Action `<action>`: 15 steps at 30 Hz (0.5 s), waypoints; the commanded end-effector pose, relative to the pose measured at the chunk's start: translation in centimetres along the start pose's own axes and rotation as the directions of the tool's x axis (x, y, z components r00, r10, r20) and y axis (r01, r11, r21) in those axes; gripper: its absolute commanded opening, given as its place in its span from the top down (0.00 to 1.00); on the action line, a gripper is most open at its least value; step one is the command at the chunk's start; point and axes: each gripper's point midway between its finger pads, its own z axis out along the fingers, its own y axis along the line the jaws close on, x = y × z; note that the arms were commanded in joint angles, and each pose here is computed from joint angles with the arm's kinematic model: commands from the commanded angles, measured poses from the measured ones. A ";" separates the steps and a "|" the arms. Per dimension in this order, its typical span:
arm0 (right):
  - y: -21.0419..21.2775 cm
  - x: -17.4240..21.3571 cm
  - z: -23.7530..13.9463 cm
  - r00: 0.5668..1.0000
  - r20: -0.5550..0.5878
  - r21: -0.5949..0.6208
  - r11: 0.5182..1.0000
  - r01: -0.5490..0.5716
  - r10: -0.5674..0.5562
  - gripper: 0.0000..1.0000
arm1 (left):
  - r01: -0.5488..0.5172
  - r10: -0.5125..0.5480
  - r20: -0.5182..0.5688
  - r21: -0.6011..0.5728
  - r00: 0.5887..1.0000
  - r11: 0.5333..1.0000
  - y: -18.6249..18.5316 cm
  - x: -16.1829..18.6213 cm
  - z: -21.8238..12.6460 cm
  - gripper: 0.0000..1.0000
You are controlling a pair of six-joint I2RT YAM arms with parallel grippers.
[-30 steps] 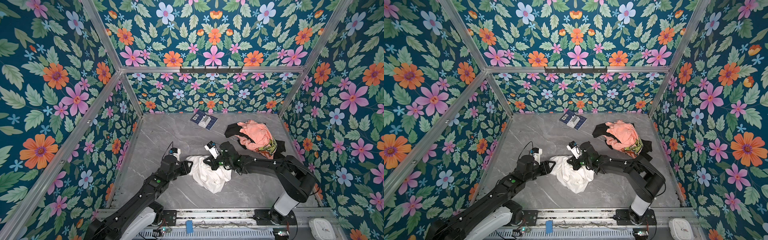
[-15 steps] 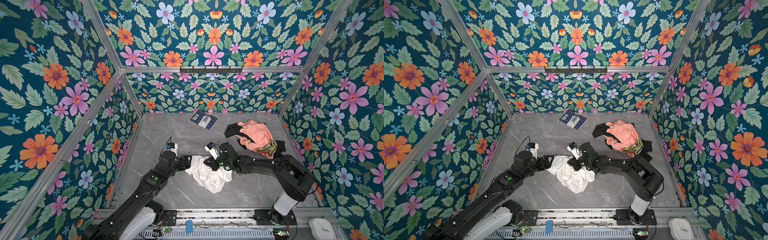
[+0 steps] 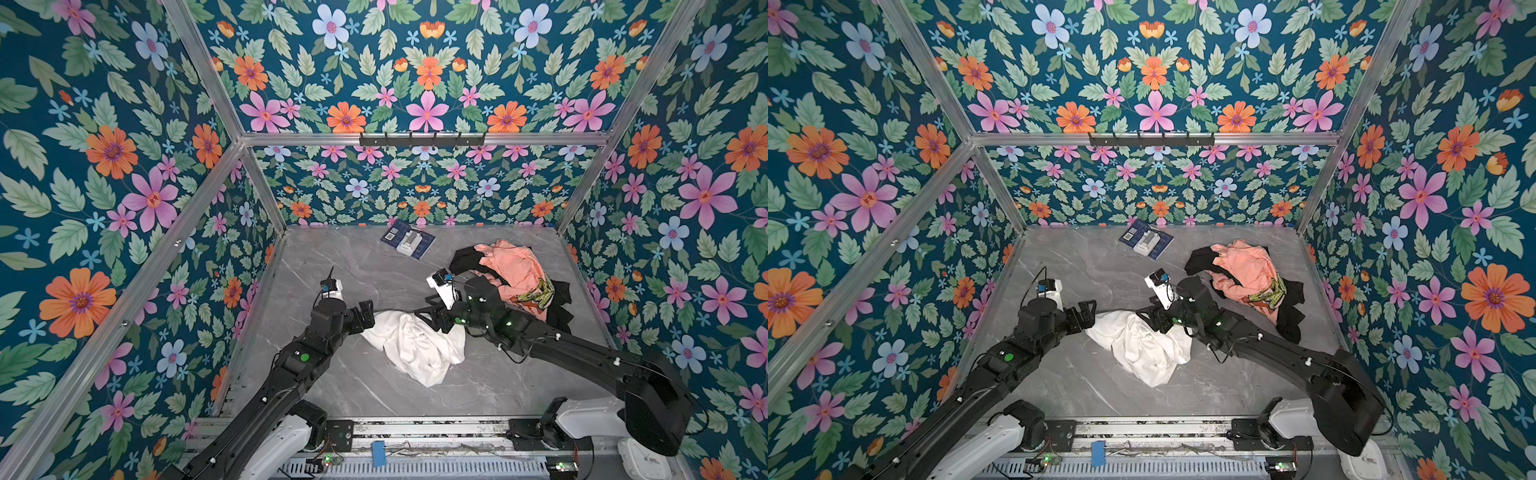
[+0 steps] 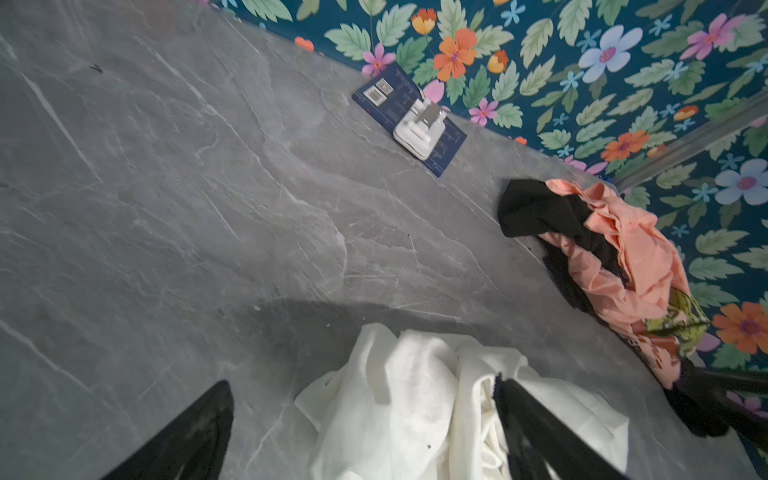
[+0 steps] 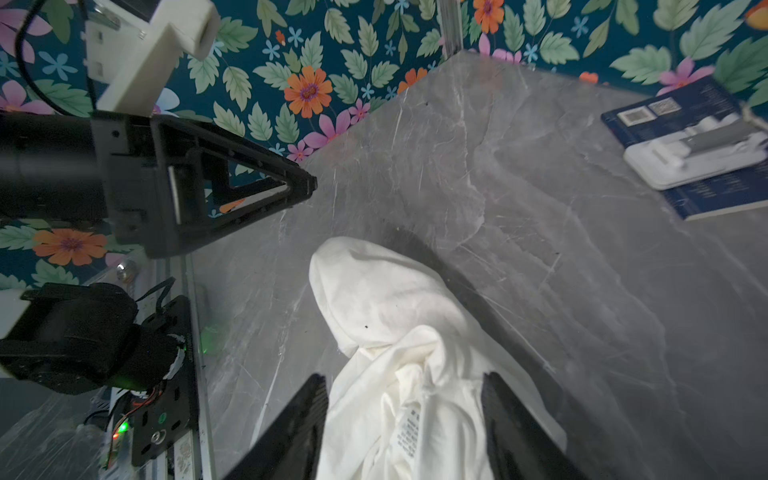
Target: Pick out a specific cloth from the pile
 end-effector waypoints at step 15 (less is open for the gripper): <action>-21.1 4.5 -16.7 0.971 0.229 0.805 0.572 -0.154 -0.061 0.13 | -0.414 0.571 0.197 -0.511 0.797 0.753 5.7 -6.8 2.9 0.09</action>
